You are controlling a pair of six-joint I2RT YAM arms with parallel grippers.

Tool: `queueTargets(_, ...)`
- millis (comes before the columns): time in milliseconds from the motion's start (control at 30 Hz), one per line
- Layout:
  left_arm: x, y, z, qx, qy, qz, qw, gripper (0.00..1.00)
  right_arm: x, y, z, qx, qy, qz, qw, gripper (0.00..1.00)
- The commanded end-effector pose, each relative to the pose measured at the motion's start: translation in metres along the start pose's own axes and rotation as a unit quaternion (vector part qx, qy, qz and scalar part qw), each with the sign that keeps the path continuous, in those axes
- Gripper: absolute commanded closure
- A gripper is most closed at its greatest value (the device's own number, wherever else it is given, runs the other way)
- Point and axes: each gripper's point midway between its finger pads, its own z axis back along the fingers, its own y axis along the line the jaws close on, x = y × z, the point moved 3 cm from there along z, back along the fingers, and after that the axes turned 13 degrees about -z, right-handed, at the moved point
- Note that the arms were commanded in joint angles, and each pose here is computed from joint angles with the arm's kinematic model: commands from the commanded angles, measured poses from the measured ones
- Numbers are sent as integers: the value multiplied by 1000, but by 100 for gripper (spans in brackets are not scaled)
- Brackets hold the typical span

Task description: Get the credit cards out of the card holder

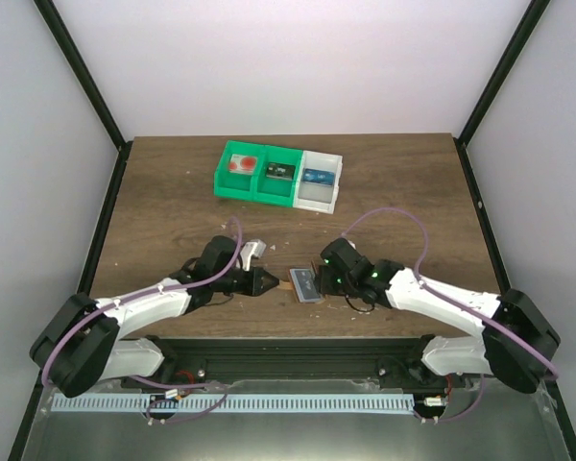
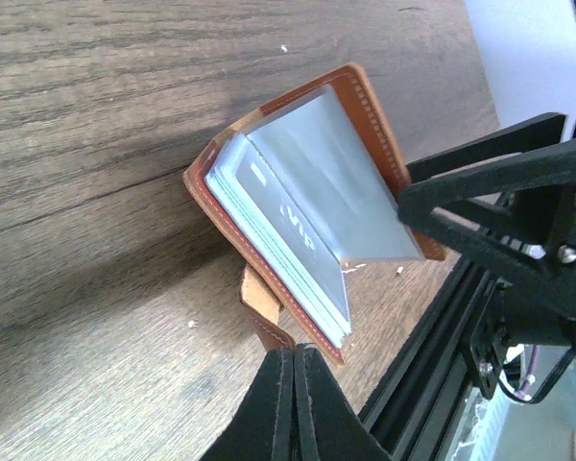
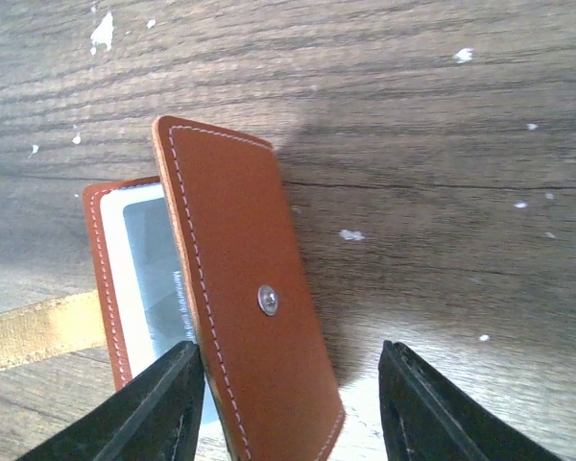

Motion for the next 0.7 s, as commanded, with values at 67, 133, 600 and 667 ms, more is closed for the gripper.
queueTargets(67, -8, 7, 2, 22, 8, -10, 1000, 100, 6, -16, 11, -40, -36, -18, 998, 50)
queueTargets(133, -9, 9, 2, 28, 11, -12, 999, 100, 6, -18, 11, -42, -37, -19, 998, 53)
queueTargets(600, -12, 23, 5, 67, 14, -8, 998, 100, -4, -35, -3, -64, -28, -32, 997, 78)
queueTargets(667, -12, 30, 8, 87, 13, -5, 996, 100, -8, -36, -7, -57, -19, -37, 998, 81)
